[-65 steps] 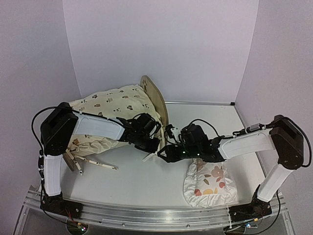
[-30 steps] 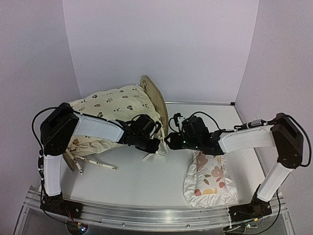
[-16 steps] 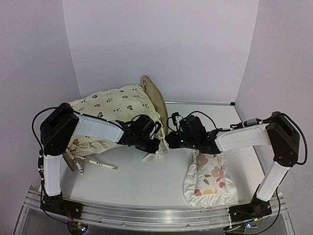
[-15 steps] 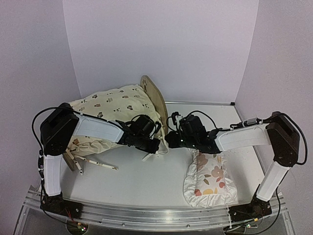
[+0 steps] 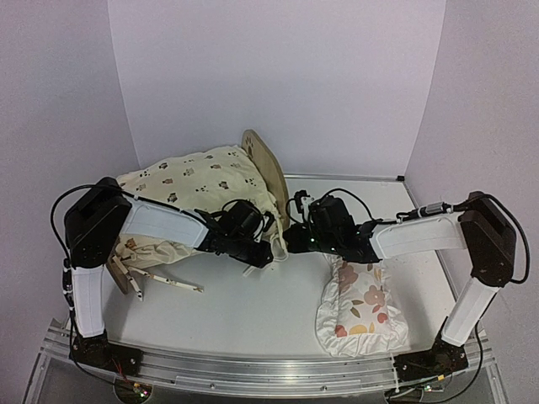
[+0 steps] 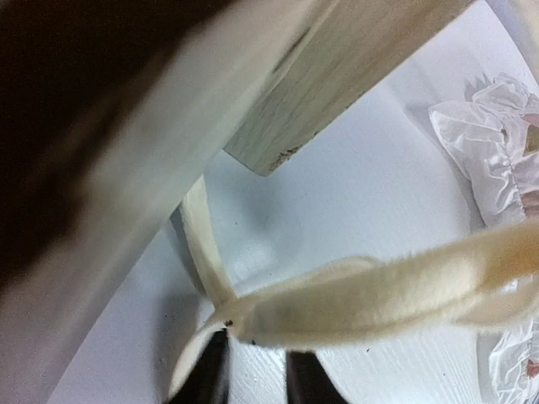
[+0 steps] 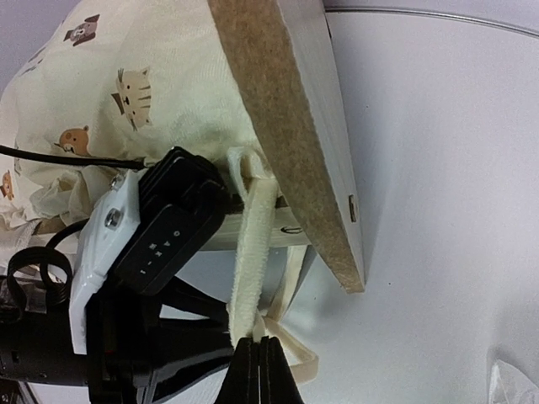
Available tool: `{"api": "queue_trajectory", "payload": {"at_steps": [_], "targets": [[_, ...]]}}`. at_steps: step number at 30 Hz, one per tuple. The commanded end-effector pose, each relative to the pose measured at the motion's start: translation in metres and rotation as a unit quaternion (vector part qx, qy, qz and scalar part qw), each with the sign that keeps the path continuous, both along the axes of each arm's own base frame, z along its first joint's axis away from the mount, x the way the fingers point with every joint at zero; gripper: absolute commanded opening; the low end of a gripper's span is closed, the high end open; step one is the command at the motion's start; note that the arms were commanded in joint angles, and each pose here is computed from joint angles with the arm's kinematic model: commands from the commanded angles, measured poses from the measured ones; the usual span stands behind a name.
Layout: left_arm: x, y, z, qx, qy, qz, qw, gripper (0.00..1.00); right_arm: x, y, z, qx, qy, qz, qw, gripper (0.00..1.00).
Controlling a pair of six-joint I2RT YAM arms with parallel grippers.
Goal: Set up the pet bed
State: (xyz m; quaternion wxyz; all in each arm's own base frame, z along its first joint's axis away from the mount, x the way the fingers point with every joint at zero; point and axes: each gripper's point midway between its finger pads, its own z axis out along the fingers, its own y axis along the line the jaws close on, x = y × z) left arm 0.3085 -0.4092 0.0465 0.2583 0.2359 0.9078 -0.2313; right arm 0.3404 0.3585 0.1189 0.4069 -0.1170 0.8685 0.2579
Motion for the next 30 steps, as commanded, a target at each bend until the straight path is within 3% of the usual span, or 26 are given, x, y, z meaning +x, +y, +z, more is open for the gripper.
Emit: {"api": "queue_trajectory", "payload": {"at_steps": [1, 5, 9, 20, 30], "targets": [[-0.004, 0.014, 0.027, -0.014, -0.022, 0.001, 1.000, 0.42, 0.006, 0.001, 0.019, 0.016, -0.022, -0.004, 1.000, 0.00], [-0.016, 0.019, 0.029, -0.014, -0.022, -0.012, 1.000, 0.52, 0.005, -0.002, 0.021, 0.014, -0.025, -0.006, 1.000, 0.00], [-0.028, 0.023, 0.020, 0.005, -0.019, -0.028, 0.999, 0.56, 0.003, -0.004, 0.024, 0.017, -0.027, -0.006, 0.999, 0.00], [-0.021, 0.043, -0.019, 0.092, -0.031, -0.003, 0.995, 0.54, -0.003, -0.006, 0.029, 0.023, -0.025, 0.002, 0.999, 0.00], [-0.018, 0.037, -0.042, 0.109, -0.035, -0.008, 0.993, 0.50, -0.006, -0.004, 0.031, 0.032, -0.019, 0.007, 0.999, 0.00]]}}
